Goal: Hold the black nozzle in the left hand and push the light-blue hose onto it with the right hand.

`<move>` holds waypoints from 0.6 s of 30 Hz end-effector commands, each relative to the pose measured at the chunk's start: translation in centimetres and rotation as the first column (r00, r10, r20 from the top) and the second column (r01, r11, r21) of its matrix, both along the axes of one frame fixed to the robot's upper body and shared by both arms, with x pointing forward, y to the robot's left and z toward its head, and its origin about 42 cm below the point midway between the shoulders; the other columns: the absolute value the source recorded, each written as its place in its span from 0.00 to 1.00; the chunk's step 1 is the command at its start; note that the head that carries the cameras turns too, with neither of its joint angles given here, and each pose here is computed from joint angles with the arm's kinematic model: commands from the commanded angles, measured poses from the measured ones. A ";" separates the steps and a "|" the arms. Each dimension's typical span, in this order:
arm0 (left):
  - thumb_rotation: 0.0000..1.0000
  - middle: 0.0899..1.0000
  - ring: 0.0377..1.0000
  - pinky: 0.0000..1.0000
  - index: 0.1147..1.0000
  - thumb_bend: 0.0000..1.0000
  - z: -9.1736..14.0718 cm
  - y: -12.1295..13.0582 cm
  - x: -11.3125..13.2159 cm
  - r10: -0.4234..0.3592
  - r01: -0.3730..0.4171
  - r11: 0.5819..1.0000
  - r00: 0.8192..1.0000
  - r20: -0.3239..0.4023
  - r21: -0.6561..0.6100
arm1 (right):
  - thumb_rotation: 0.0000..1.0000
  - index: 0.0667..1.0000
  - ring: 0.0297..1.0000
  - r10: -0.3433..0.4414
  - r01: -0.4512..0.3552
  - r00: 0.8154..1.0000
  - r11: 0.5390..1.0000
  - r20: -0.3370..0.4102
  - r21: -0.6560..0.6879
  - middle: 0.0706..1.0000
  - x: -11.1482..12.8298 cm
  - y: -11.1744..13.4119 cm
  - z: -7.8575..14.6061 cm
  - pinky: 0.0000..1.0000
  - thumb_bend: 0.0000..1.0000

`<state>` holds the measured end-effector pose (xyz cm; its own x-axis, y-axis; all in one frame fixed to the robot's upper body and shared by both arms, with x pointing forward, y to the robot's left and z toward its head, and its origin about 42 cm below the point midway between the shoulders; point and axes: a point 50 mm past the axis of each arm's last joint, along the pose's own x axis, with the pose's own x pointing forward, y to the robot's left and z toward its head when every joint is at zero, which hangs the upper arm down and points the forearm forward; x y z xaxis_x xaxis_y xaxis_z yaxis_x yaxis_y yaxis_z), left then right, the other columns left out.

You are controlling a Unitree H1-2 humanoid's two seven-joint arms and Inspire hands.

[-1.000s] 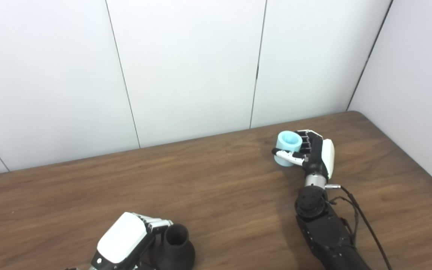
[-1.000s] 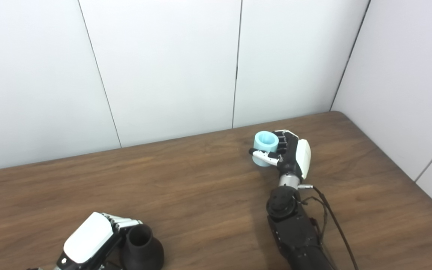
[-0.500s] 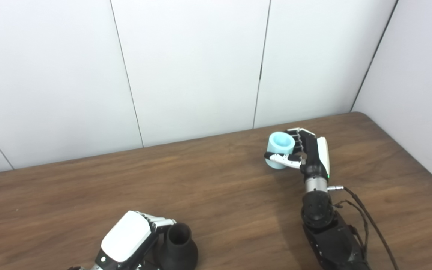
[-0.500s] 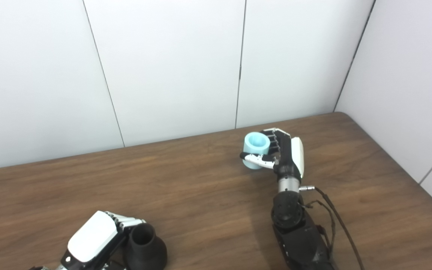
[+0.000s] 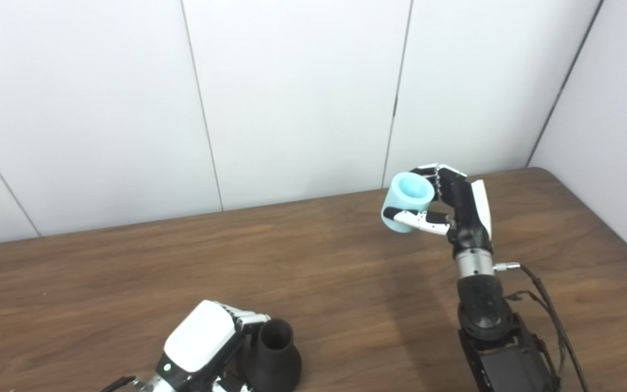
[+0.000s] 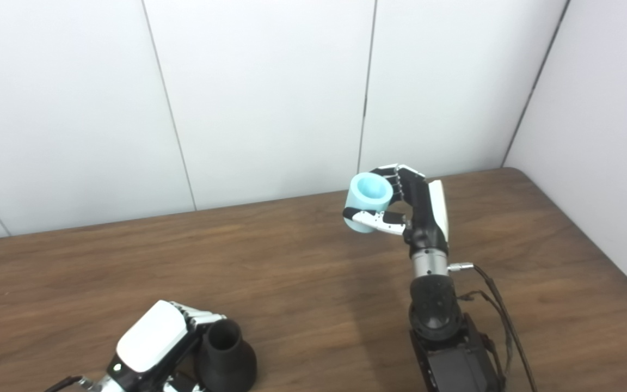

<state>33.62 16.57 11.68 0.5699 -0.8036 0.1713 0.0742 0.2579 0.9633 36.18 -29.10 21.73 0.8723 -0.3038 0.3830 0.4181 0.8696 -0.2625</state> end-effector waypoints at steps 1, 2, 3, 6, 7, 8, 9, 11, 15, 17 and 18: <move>0.00 0.38 0.20 0.16 0.44 0.52 -5.0 -1.1 -3.7 -0.028 0.043 0.995 0.985 -0.167 0.092 | 0.00 0.47 0.43 0.055 -0.054 0.995 0.998 0.085 -0.010 0.43 -0.3 0.6 2.9 0.39 0.52; 0.00 0.40 0.18 0.15 0.42 0.52 -5.1 -1.3 -3.7 -0.027 0.042 0.995 0.985 -0.168 0.088 | 0.00 0.47 0.43 0.071 -0.070 0.994 0.997 0.088 -0.011 0.43 -0.7 0.8 3.2 0.39 0.52; 0.00 0.41 0.17 0.14 0.42 0.52 -5.2 -1.4 -3.7 -0.028 0.043 0.995 0.986 -0.167 0.087 | 0.00 0.47 0.43 0.089 -0.089 0.992 0.996 0.094 -0.006 0.43 -1.0 1.1 3.4 0.39 0.52; 0.00 0.38 0.17 0.14 0.43 0.52 -5.4 -1.7 -3.8 -0.030 0.044 0.995 0.987 -0.158 0.086 | 0.00 0.48 0.42 0.155 -0.157 0.981 0.988 0.118 0.003 0.43 -2.1 2.1 4.1 0.38 0.52; 0.00 0.41 0.17 0.13 0.42 0.52 -5.4 -1.7 -3.8 -0.029 0.043 0.995 0.987 -0.159 0.087 | 0.00 0.48 0.42 0.176 -0.176 0.977 0.984 0.123 -0.010 0.43 -2.5 2.5 4.3 0.38 0.52; 0.00 0.41 0.16 0.13 0.42 0.52 -5.5 -1.8 -3.8 -0.028 0.042 0.995 0.987 -0.161 0.088 | 0.00 0.48 0.42 0.192 -0.190 0.973 0.981 0.126 -0.023 0.43 -2.8 2.9 4.5 0.38 0.52; 0.00 0.42 0.16 0.13 0.42 0.52 -5.5 -1.8 -3.8 -0.027 0.042 0.995 0.986 -0.163 0.089 | 0.00 0.48 0.42 0.201 -0.199 0.971 0.980 0.127 -0.029 0.43 -3.1 3.1 4.6 0.38 0.52; 0.00 0.42 0.15 0.12 0.42 0.53 -5.7 -1.8 -3.9 -0.023 0.038 0.995 0.986 -0.163 0.092 | 0.00 0.48 0.43 0.237 -0.230 0.962 0.971 0.133 -0.069 0.43 -4.0 4.1 5.3 0.38 0.52; 0.00 0.42 0.14 0.11 0.42 0.53 -5.8 -1.9 -4.0 -0.021 0.037 0.995 0.986 -0.165 0.092 | 0.00 0.48 0.42 0.288 -0.279 0.948 0.957 0.133 -0.084 0.43 -5.5 5.7 6.2 0.38 0.52; 0.00 0.42 0.14 0.11 0.42 0.53 -5.9 -1.9 -4.0 -0.020 0.036 0.995 0.985 -0.173 0.094 | 0.00 0.48 0.42 0.324 -0.314 0.936 0.945 0.133 -0.091 0.43 -6.4 6.6 6.6 0.38 0.52; 0.00 0.42 0.13 0.11 0.42 0.53 -5.9 -1.9 -4.0 -0.019 0.037 0.995 0.984 -0.176 0.096 | 0.00 0.47 0.42 0.336 -0.326 0.932 0.941 0.134 -0.092 0.43 -6.7 6.9 6.7 0.38 0.52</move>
<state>33.75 15.68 11.38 0.5732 -0.8018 0.1688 0.0718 0.2544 0.9644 29.93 -22.59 27.11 0.8804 0.0035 0.4742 0.1504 0.9463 -0.2862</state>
